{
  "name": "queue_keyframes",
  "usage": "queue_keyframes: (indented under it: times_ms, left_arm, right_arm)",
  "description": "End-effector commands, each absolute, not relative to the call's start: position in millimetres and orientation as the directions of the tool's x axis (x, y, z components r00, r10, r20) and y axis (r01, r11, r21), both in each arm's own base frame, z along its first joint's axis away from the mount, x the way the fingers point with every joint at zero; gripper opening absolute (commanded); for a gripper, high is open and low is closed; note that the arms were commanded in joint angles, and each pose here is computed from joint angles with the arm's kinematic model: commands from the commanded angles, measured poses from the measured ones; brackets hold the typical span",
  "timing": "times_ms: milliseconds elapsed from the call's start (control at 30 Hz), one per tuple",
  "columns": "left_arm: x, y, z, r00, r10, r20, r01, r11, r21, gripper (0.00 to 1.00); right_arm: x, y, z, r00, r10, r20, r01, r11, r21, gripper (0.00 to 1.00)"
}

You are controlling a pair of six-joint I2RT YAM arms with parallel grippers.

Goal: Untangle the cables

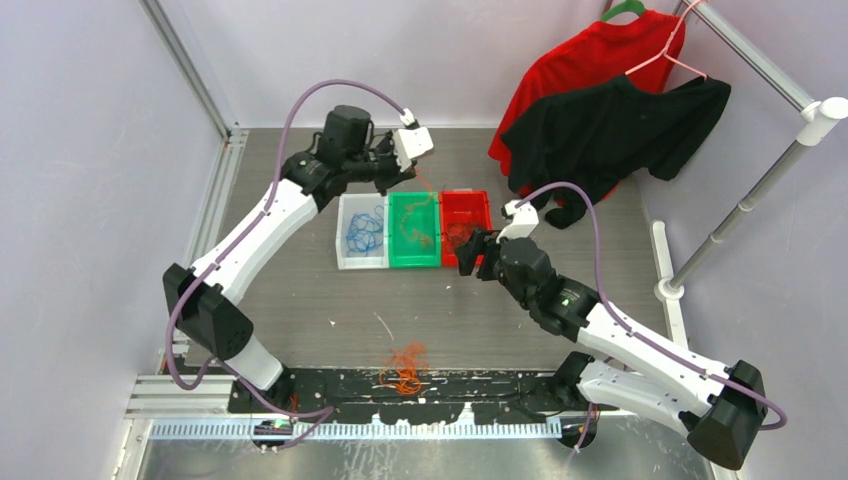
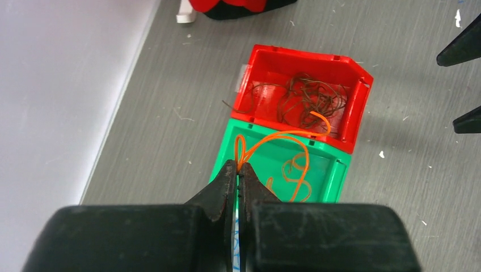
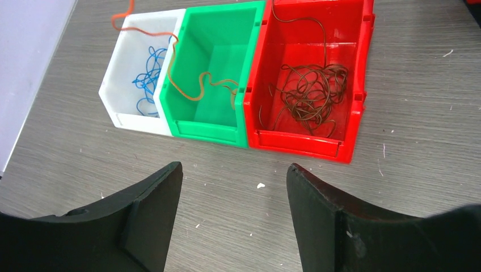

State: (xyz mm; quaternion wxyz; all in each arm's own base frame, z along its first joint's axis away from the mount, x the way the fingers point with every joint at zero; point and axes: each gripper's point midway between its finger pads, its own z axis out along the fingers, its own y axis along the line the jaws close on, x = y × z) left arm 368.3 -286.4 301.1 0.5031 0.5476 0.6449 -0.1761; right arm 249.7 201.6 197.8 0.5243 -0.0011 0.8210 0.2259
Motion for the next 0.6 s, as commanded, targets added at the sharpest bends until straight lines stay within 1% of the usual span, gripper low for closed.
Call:
queue_keyframes:
  times_ms: [0,100,200,267,367,567]
  left_arm:
    - [376,-294,310,0.109,0.503,-0.857,0.864,0.378,0.331,0.00]
    - [383,-289,284,0.003,0.532,-0.847,0.860,0.431,0.274,0.00]
    - [390,-283,253,-0.099,0.585,-0.805,0.851,0.469,0.236,0.00]
    - [397,-277,234,-0.137,0.628,-0.766,0.840,0.483,0.246,0.00]
    - [406,-269,207,-0.146,0.697,-0.702,0.829,0.473,0.297,0.00]
    - [423,-283,171,-0.103,0.746,-0.658,0.859,0.400,0.319,0.00]
  right_arm:
    - [252,198,214,-0.403,0.297,-0.866,-0.224,0.885,0.408,0.72]
    - [253,198,217,-0.401,0.293,-0.868,-0.227,0.886,0.404,0.72]
    - [254,199,220,-0.396,0.282,-0.874,-0.231,0.890,0.393,0.72]
    - [256,199,222,-0.393,0.282,-0.875,-0.226,0.893,0.389,0.72]
    - [257,199,226,-0.390,0.288,-0.874,-0.223,0.892,0.393,0.72]
    - [262,199,228,-0.389,0.289,-0.875,-0.199,0.901,0.386,0.72]
